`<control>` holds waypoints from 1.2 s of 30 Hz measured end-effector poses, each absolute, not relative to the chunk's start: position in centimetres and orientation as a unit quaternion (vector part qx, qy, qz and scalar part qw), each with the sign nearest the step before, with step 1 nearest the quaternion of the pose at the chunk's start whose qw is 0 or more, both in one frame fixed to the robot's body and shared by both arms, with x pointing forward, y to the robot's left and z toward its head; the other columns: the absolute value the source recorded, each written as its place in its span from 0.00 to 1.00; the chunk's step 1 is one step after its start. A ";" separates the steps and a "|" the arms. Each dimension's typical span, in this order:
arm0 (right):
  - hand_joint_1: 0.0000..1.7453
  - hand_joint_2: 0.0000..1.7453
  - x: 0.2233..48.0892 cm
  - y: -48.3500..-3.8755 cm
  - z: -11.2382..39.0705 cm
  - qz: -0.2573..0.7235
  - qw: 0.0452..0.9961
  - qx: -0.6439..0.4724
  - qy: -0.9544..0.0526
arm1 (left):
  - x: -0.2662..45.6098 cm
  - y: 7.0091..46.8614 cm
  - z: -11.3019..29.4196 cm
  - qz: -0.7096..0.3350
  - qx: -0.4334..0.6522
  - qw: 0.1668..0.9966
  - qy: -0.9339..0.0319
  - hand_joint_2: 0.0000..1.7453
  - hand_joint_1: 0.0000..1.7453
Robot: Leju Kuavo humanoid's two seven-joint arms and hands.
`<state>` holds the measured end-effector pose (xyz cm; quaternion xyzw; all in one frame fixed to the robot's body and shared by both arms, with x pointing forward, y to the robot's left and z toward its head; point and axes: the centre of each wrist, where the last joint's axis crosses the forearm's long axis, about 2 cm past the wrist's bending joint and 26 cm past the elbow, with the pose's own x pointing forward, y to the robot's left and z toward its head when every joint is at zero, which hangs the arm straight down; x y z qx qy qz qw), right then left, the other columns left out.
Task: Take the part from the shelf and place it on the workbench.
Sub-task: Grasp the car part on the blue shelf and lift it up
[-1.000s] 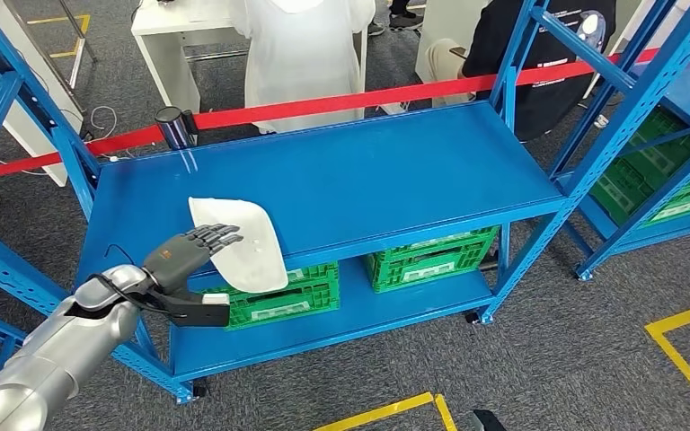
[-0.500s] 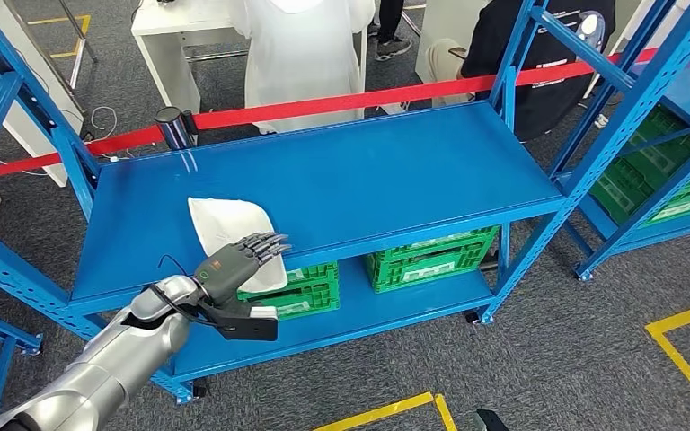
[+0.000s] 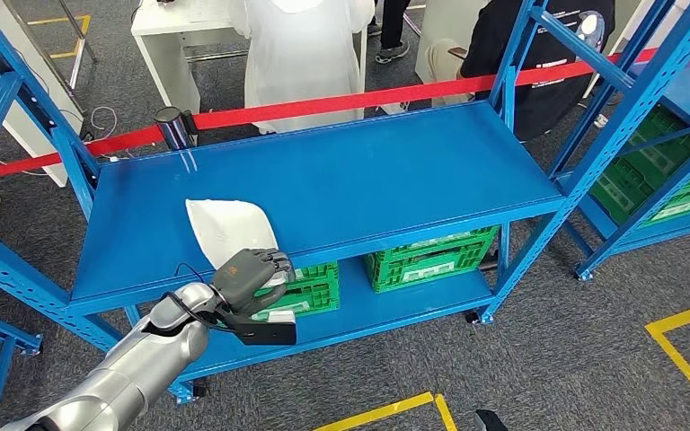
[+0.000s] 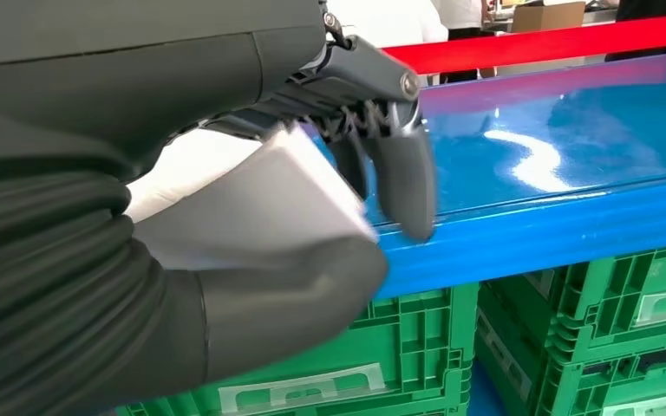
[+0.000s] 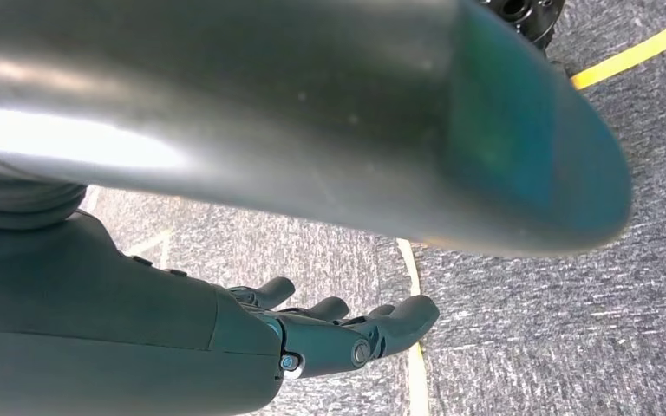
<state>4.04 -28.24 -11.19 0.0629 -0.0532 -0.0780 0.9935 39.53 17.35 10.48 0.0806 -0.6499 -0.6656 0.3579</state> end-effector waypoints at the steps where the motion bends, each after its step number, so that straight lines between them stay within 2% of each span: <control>1: 0.00 0.00 4.0 -28.2 -11.2 -0.077 0.994 0.063 -0.053 | 39.5 17.4 10.5 -0.665 0.081 0.358 -0.650 1.00 1.00; 23: 0.00 0.00 4.0 -28.3 -11.2 -0.065 0.994 0.068 -0.054 | 39.4 18.9 9.7 -0.654 0.103 0.369 -0.652 1.00 1.00; 25: 0.00 0.00 4.0 -28.3 -11.2 -0.064 0.994 0.067 -0.054 | 39.3 19.1 9.6 -0.654 0.103 0.370 -0.652 1.00 0.50; 27: 0.00 0.00 4.0 -28.3 -11.2 -0.064 0.994 0.067 -0.054 | 39.3 19.3 9.5 -0.653 0.104 0.371 -0.652 0.50 0.00; 29: 0.00 0.00 4.0 -28.3 -11.2 -0.062 0.994 0.067 -0.054 | 39.3 19.4 9.5 -0.653 0.104 0.371 -0.652 0.00 0.00; 36: 0.00 0.00 4.0 -28.3 -11.2 -0.061 0.994 0.067 -0.054 | 39.3 19.6 9.4 -0.646 0.105 0.368 -0.660 0.00 0.00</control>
